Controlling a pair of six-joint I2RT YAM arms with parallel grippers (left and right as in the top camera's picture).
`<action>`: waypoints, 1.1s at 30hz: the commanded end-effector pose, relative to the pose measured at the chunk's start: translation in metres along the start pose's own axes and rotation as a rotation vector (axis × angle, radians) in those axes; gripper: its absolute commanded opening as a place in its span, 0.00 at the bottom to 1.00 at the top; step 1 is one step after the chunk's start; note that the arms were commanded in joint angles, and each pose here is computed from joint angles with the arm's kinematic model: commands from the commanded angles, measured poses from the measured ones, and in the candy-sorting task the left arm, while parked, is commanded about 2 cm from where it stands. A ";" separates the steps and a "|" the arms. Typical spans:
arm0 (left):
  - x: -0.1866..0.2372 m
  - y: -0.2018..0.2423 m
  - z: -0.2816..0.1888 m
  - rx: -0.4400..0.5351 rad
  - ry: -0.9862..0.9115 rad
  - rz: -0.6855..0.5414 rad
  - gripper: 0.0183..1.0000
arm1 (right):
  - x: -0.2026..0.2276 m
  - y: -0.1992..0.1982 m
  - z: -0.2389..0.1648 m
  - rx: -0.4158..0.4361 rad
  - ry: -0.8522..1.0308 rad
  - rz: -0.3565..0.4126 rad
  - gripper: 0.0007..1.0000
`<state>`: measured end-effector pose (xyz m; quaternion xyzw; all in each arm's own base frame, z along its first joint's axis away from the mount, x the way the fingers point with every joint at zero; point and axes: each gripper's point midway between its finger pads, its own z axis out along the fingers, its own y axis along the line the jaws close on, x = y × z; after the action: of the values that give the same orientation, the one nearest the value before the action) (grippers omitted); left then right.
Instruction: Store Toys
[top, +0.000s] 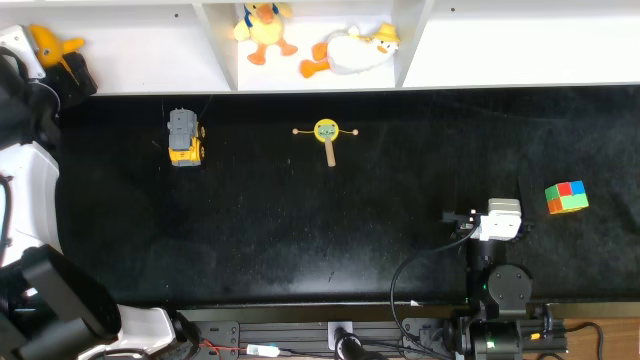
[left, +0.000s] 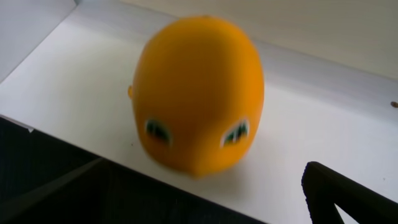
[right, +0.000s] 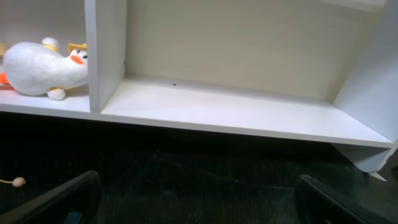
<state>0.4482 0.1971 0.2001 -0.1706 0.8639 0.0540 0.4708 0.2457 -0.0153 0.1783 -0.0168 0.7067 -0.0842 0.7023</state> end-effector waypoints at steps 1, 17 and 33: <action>-0.013 -0.006 -0.016 0.010 -0.021 0.008 1.00 | 0.003 0.001 0.000 -0.003 0.000 0.003 1.00; 0.109 -0.056 -0.108 0.081 0.044 0.010 1.00 | 0.003 0.001 0.000 -0.003 0.000 0.003 0.99; 0.188 -0.137 -0.078 0.266 0.203 0.141 1.00 | 0.003 0.001 0.000 -0.003 0.000 0.003 0.99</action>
<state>0.3352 0.0075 0.1022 -0.0648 0.9132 -0.0507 0.3991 0.2457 -0.0153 0.1782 -0.0172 0.7068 -0.0843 0.7022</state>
